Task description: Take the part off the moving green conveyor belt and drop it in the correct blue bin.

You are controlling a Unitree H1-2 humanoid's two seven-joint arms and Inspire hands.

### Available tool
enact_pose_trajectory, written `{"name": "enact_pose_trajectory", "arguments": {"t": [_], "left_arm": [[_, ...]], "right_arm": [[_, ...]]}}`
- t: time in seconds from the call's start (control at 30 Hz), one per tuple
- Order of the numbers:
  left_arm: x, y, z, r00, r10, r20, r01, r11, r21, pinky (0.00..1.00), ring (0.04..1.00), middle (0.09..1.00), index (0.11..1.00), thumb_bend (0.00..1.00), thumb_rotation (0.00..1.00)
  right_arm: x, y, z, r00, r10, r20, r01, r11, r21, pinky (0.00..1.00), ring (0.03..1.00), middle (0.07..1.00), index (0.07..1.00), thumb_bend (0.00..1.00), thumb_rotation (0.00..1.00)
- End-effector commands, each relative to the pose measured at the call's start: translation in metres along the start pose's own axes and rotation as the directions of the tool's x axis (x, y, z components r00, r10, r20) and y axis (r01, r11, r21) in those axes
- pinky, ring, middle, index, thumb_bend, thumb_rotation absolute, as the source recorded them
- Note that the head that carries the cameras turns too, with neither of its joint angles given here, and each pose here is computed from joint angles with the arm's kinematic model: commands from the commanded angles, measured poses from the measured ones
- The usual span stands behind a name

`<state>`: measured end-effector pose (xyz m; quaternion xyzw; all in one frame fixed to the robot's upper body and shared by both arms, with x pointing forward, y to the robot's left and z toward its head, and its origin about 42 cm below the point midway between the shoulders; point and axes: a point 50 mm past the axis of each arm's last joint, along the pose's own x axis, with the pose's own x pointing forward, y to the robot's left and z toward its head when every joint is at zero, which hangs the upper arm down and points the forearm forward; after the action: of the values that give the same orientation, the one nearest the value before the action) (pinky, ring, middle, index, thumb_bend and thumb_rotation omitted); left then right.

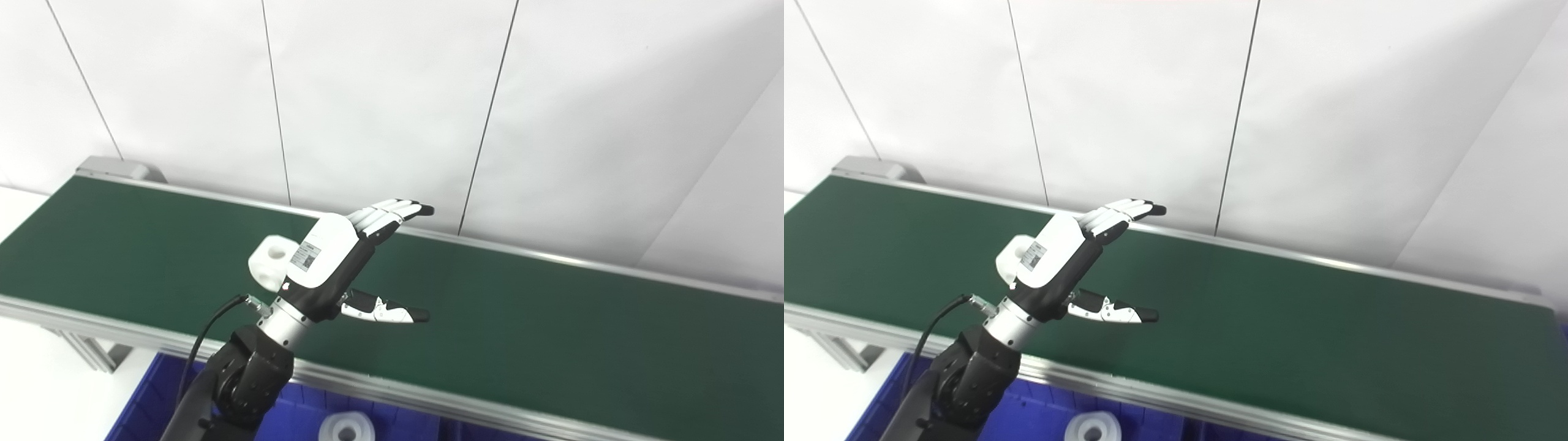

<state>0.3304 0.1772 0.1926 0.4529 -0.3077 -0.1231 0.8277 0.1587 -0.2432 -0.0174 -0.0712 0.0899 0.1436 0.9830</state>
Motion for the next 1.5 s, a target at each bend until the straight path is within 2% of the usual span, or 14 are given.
{"name": "enact_pose_trajectory", "arguments": {"t": [0.0,0.17,0.37,0.4,0.47,0.6,0.77,0.87,1.03,1.1,1.17,1.2,1.33,1.47], "left_arm": [[0.018,0.014,-0.006,0.999,0.016,0.029,-0.018,0.997,0.072,0.74,0.87,0.883,0.847,0.85,0.38],[0.032,0.018,-0.026,0.997,-0.075,0.001,0.073,0.983,0.168,0.74,0.868,0.891,0.853,0.89,0.36],[0.048,0.032,-0.047,0.961,-0.264,-0.08,0.276,0.923,0.267,0.75,0.85,0.885,0.833,0.95,0.28],[0.05,0.034,-0.05,0.95,-0.295,-0.098,0.311,0.909,0.279,0.76,0.856,0.891,0.832,0.96,0.26],[0.055,0.037,-0.058,0.917,-0.375,-0.137,0.399,0.868,0.296,0.77,0.864,0.899,0.833,0.96,0.23],[0.058,0.037,-0.073,0.835,-0.51,-0.205,0.55,0.78,0.3,0.76,0.877,0.901,0.848,0.95,0.18],[0.056,0.036,-0.086,0.773,-0.588,-0.238,0.634,0.724,0.272,0.71,0.846,0.853,0.834,1.0,0.12],[0.056,0.034,-0.094,0.727,-0.633,-0.268,0.687,0.683,0.249,0.71,0.833,0.844,0.825,1.0,0.12],[0.057,0.028,-0.103,0.675,-0.667,-0.316,0.738,0.628,0.248,0.75,0.86,0.858,0.825,1.0,0.14],[0.057,0.026,-0.105,0.663,-0.672,-0.329,0.748,0.614,0.254,0.76,0.867,0.862,0.827,1.0,0.14],[0.056,0.023,-0.107,0.664,-0.662,-0.348,0.748,0.598,0.288,0.76,0.873,0.868,0.828,1.0,0.13],[0.056,0.021,-0.108,0.673,-0.649,-0.353,0.739,0.596,0.314,0.76,0.874,0.873,0.827,1.0,0.12],[0.052,0.012,-0.113,0.739,-0.579,-0.344,0.673,0.611,0.418,0.72,0.867,0.891,0.824,0.95,0.1],[0.048,0.0,-0.118,0.791,-0.514,-0.333,0.611,0.638,0.468,0.73,0.874,0.904,0.824,0.87,0.13]], "right_arm": [[0.006,-0.002,0.009,0.997,-0.01,0.08,0.011,1.0,-0.009,0.6,0.669,0.709,0.695,0.71,0.91],[0.007,-0.002,0.008,0.997,-0.006,0.076,0.007,1.0,-0.01,0.6,0.666,0.707,0.69,0.72,0.91],[0.009,0.0,0.009,0.997,-0.008,0.078,0.008,1.0,-0.006,0.59,0.663,0.705,0.684,0.72,0.9],[0.009,0.0,0.009,0.997,-0.007,0.079,0.008,1.0,-0.005,0.59,0.663,0.705,0.683,0.72,0.9],[0.009,0.001,0.009,0.997,-0.006,0.08,0.007,1.0,-0.008,0.59,0.662,0.703,0.684,0.71,0.91],[0.008,0.001,0.01,0.997,-0.003,0.079,0.005,1.0,-0.024,0.58,0.661,0.7,0.688,0.69,0.92],[0.008,0.002,0.01,0.997,0.001,0.083,0.0,1.0,-0.015,0.59,0.66,0.704,0.69,0.67,0.93],[0.008,0.002,0.011,0.996,0.003,0.085,-0.002,1.0,-0.015,0.58,0.659,0.704,0.688,0.66,0.92],[0.007,0.002,0.011,0.996,0.005,0.083,-0.003,1.0,-0.02,0.58,0.664,0.703,0.689,0.67,0.92],[0.007,0.002,0.011,0.997,0.003,0.082,-0.001,1.0,-0.024,0.58,0.663,0.703,0.689,0.67,0.93],[0.006,0.002,0.011,0.997,0.004,0.082,-0.001,1.0,-0.027,0.58,0.663,0.703,0.69,0.66,0.93],[0.006,0.002,0.011,0.997,0.003,0.082,-0.001,1.0,-0.026,0.58,0.663,0.704,0.69,0.66,0.93],[0.006,0.002,0.011,0.996,0.005,0.083,-0.003,1.0,-0.024,0.58,0.659,0.699,0.688,0.66,0.93],[0.005,0.001,0.01,0.997,0.004,0.081,-0.002,1.0,-0.022,0.58,0.659,0.698,0.688,0.68,0.93]]}}
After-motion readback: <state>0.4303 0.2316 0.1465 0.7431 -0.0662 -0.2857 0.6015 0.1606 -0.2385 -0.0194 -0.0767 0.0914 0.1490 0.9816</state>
